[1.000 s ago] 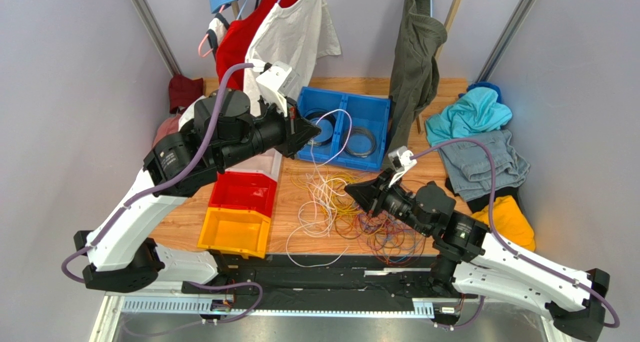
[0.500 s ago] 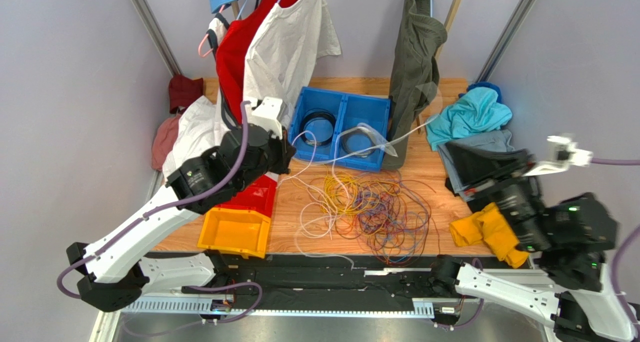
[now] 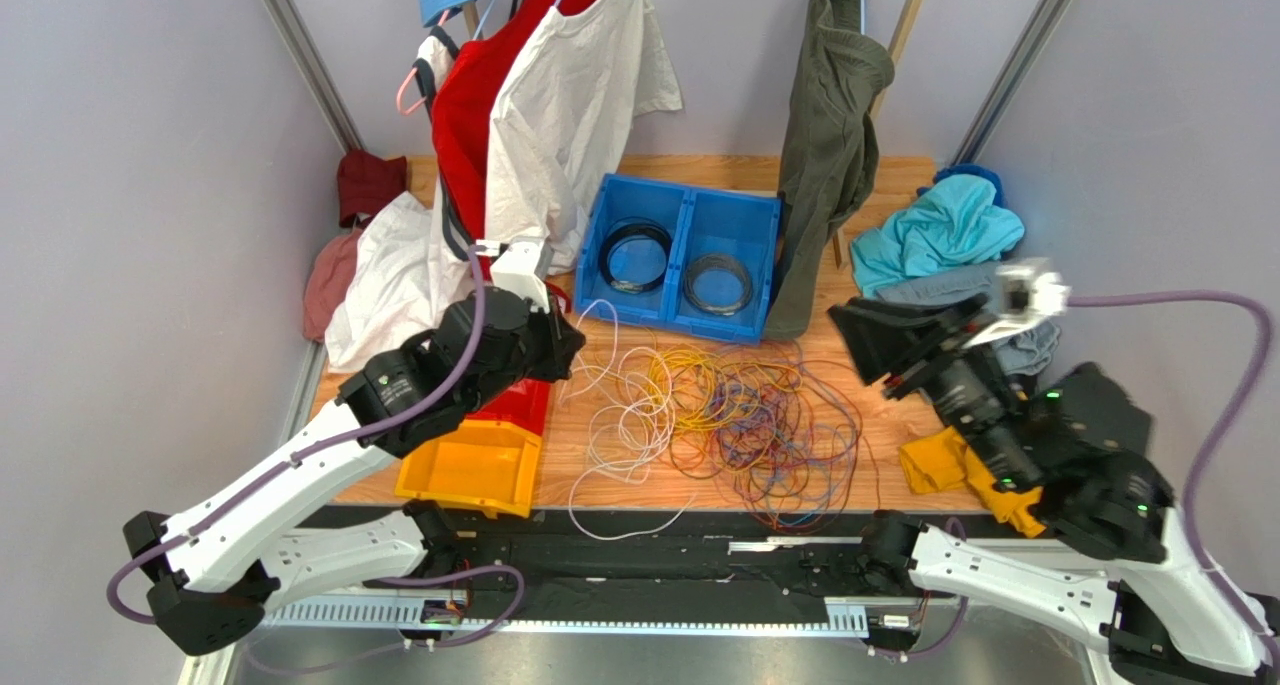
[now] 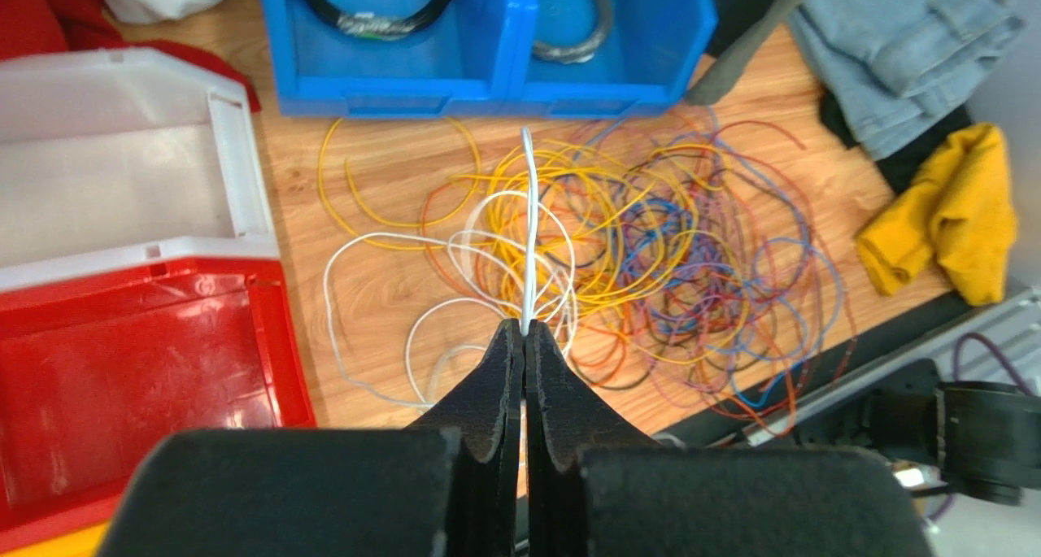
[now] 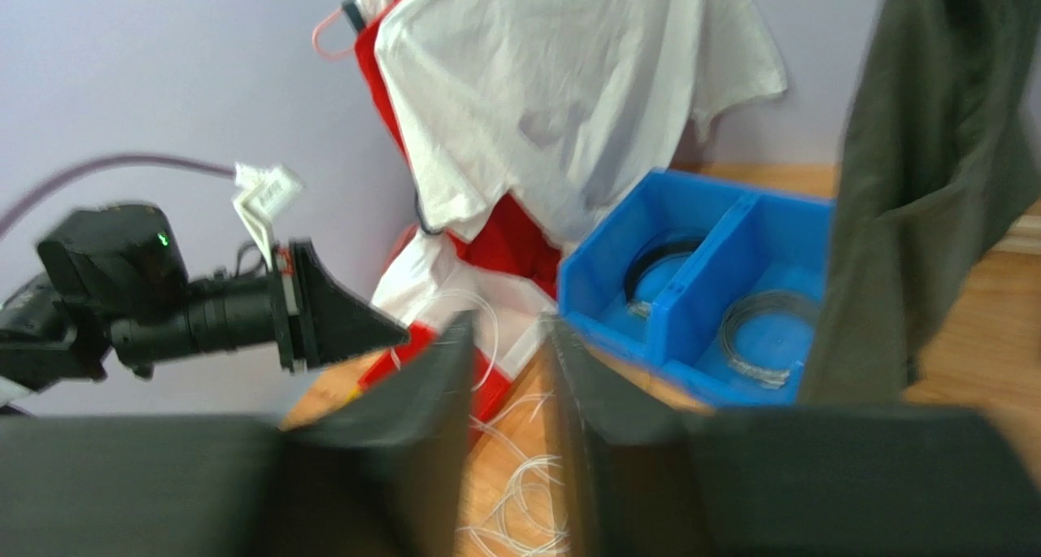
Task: Untangle the cables
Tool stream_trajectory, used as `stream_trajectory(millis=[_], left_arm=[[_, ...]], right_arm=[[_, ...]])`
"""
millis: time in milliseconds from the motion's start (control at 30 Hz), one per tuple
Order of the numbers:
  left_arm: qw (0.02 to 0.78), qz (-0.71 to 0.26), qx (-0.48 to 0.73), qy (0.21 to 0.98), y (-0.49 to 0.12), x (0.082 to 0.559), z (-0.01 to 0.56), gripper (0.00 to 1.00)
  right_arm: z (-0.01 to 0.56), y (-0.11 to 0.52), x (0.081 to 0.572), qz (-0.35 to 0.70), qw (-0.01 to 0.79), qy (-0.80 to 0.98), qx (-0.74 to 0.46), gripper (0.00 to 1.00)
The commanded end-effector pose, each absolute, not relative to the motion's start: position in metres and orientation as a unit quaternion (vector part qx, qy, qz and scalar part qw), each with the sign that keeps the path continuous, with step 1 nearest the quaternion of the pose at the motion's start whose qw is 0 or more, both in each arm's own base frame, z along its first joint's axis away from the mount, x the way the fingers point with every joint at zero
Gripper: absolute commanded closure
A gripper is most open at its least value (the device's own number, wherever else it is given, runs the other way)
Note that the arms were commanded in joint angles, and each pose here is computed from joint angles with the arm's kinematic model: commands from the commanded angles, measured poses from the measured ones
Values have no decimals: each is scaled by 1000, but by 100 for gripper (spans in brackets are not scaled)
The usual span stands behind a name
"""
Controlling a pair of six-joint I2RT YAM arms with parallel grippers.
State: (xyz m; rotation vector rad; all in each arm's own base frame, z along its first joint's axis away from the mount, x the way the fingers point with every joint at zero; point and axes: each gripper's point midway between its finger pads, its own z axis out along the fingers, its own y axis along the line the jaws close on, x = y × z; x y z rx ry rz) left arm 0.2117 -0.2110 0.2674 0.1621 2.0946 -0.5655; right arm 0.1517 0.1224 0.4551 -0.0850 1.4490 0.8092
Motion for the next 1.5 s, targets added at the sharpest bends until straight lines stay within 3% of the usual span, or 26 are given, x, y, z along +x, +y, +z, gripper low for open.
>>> stream_trajectory(millis=[0,133,500,767,933,1233,1467], left_arm=[[519,-304,68,796,-220,210,351,100],[543,-342,90,762,-224,202,413,100],[611,-415,133,661,-227,182,568,100],[645,-452,157,596,-227,165,637,100],[643,-477,162,576,-233,159,650,100],[609,-478,189,604,-264,166,624,100],[607,-466,194,613,-268,170,617,100]], right_arm=[[410,162,149,388,623,675,-78,40],[385,198,144,434,590,673,-102,29],[343,246,151,455,553,685,-133,29],[343,246,146,472,562,664,-140,28],[338,265,151,489,564,649,-146,23],[323,305,141,506,519,660,-200,17],[307,289,158,456,523,704,-151,22]])
